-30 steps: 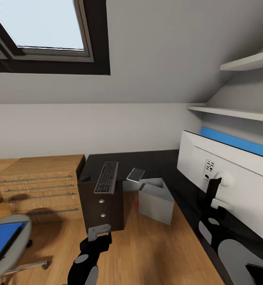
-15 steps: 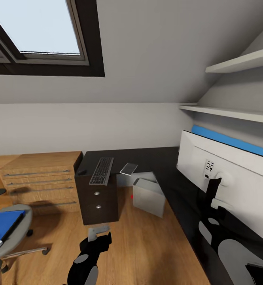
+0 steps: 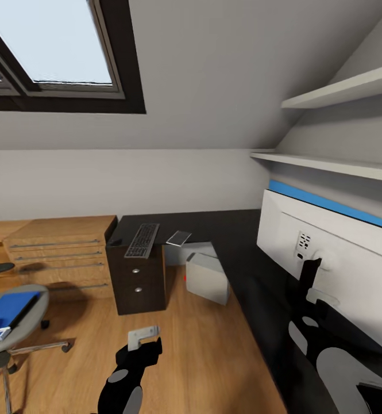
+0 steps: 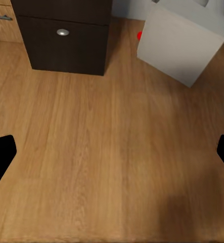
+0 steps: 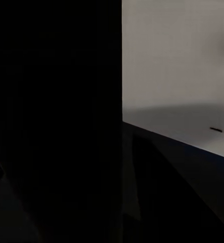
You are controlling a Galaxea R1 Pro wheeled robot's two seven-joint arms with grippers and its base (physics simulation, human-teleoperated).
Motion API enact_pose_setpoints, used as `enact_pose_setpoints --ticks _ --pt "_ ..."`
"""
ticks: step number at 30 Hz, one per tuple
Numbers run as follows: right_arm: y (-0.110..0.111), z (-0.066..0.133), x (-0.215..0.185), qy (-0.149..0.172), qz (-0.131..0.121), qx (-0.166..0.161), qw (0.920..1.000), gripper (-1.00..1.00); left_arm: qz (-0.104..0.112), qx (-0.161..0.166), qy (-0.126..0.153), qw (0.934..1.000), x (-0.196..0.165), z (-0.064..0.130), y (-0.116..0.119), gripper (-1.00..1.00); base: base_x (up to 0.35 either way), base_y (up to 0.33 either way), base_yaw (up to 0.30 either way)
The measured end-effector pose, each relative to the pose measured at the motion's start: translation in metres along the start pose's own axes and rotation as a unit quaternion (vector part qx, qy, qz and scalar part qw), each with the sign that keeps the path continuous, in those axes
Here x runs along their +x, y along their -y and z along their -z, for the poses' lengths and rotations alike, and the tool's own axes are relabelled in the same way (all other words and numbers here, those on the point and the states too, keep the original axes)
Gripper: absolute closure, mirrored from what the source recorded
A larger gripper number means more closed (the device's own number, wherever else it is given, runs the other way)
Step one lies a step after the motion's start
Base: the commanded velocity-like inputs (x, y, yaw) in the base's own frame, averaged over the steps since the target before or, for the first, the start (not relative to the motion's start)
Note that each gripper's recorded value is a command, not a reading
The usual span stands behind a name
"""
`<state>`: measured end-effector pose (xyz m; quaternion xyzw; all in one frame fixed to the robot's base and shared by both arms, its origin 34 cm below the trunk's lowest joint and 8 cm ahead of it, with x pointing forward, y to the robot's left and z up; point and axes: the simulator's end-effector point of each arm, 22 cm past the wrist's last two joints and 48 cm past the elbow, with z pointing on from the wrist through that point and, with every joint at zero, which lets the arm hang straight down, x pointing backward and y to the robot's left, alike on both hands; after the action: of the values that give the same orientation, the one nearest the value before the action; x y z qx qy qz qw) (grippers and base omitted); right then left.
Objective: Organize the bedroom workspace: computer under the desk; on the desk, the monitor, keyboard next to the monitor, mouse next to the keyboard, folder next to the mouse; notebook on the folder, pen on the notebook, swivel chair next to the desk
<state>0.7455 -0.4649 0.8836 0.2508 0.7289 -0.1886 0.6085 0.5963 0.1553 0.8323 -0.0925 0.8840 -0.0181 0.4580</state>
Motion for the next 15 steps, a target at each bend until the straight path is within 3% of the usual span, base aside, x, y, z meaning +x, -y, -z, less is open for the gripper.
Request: enact_pose_setpoints --ticks 4,10,15 --pt "-0.0002 0.0003 0.0002 0.000 0.000 0.000 1.0000 1.00 0.000 -0.001 0.000 1.0000 -0.0002 0.0000 -0.0005 -1.00 -0.264 -0.239 0.105" --pt "0.0004 0.0002 0.0004 0.000 -0.003 0.001 1.0000 1.00 -0.001 0.000 0.000 1.0000 -0.0002 0.0001 -0.0002 -1.00 -0.259 -0.241 0.221" --pt "0.0008 0.0008 0.0003 0.000 -0.006 0.002 1.0000 1.00 0.000 0.000 0.000 1.0000 -0.0002 0.0005 0.0000 -1.00 -0.103 -0.101 0.267"
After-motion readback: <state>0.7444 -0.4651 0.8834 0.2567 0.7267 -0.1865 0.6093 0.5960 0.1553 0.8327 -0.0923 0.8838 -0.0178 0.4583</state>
